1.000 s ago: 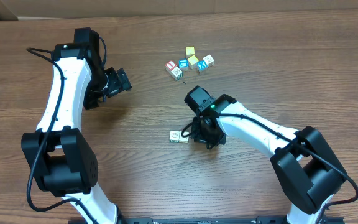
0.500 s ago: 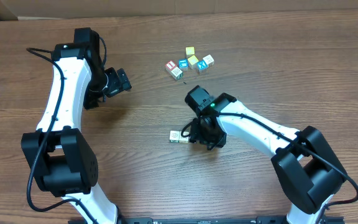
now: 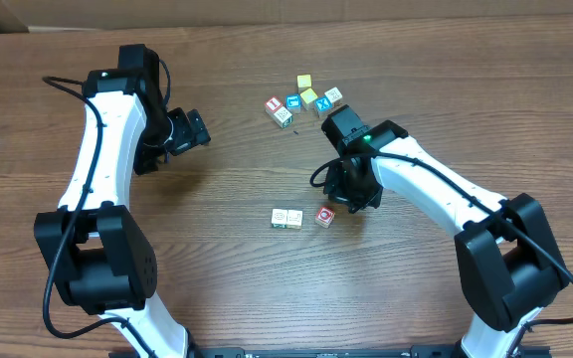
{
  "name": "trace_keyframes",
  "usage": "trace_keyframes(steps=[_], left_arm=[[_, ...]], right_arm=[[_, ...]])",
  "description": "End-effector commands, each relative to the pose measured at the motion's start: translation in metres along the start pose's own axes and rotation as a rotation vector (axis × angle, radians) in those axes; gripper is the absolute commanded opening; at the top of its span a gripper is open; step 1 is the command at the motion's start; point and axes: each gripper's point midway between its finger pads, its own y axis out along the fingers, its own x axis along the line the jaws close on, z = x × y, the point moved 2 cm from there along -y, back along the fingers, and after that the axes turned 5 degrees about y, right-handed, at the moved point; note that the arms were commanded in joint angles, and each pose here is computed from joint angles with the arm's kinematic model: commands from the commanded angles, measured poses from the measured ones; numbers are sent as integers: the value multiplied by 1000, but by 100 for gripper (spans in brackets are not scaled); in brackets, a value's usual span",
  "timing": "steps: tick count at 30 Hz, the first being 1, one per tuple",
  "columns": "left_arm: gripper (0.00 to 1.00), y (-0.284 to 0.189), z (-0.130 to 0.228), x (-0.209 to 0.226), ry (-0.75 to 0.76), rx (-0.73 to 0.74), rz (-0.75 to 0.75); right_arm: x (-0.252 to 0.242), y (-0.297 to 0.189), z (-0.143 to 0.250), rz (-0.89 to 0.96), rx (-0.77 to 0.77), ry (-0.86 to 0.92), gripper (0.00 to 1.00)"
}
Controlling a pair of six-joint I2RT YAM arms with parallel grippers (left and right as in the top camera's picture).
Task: Flip 3 blocks
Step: 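Carry the red Q block beside the M and P blocks and lower it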
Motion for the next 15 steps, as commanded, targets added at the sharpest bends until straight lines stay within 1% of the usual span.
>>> trace_keyframes(steps=[1, 6, 15], left_arm=[[100, -12, -4, -3, 21, -40, 3], [100, -12, -4, -3, 21, -40, 3], [100, -12, -4, -3, 21, -40, 3]], right_arm=[[-8, 10, 9, 17, 6, -11, 4], [-6, 25, 18, 7, 0, -39, 4], [7, 27, 21, -41, -7, -68, 4]])
